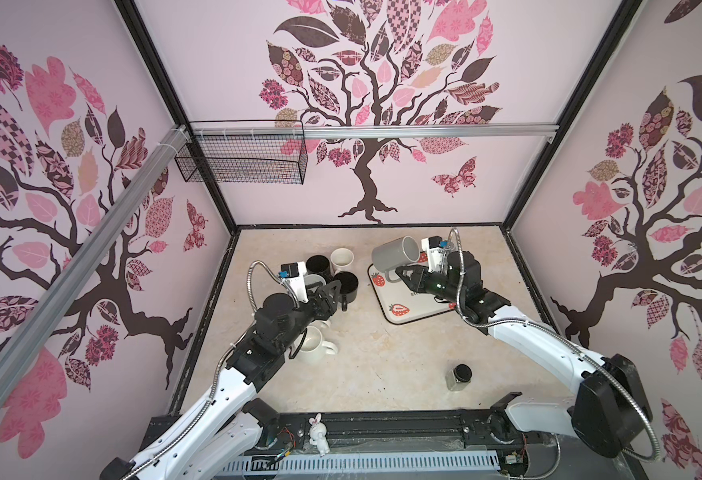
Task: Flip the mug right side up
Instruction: 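Lift and tilt the grey mug with the right gripper toward the left gripper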
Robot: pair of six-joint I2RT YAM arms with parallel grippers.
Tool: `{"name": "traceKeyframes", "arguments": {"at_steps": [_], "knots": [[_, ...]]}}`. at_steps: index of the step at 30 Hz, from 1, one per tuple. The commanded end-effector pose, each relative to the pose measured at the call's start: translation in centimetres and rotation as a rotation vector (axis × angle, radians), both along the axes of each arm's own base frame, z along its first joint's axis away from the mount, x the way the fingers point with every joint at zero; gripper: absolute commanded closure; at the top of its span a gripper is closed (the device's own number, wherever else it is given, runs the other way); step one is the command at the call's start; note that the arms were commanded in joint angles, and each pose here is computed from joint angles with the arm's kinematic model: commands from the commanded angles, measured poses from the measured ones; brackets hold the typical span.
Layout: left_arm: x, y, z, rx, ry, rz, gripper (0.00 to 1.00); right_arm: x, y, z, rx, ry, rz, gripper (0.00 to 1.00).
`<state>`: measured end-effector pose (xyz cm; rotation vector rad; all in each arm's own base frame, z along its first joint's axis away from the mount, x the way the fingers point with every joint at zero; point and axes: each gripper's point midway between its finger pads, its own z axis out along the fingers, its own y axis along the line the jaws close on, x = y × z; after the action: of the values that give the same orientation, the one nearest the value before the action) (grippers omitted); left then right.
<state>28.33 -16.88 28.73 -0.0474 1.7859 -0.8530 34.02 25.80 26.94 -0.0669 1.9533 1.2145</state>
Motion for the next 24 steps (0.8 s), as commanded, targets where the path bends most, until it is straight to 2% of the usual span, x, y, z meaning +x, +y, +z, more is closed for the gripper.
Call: {"name": "traceKeyframes", "arguments": {"at_steps": [1, 5, 8, 12, 19, 24], "knots": [[-1.0, -2.8, 1.3, -0.201, -0.004, -0.210, 0.32, -1.4, 2.0, 8.7, 0.332, -0.138, 0.147, 1.00], [-1.3, -6.6, 2.0, -0.291, 0.059, -0.428, 0.28, -1.3, 2.8, 8.4, 0.391, -0.092, 0.190, 1.00], [-0.7, -8.2, 2.1, -0.363, 0.123, -0.506, 0.28, -1.8, 3.3, 8.5, 0.422, -0.077, 0.216, 1.00], [0.1, -9.0, 3.0, -0.482, 0.139, -0.544, 0.30, -2.7, 4.0, 8.7, 0.436, -0.074, 0.252, 1.00], [1.2, -10.3, 3.6, -0.565, 0.191, -0.605, 0.34, -3.1, 4.6, 8.0, 0.451, -0.041, 0.284, 1.00], [2.3, -10.6, 3.8, -0.630, 0.216, -0.606, 0.51, -3.6, 5.4, 7.8, 0.469, -0.022, 0.322, 1.00]]}}
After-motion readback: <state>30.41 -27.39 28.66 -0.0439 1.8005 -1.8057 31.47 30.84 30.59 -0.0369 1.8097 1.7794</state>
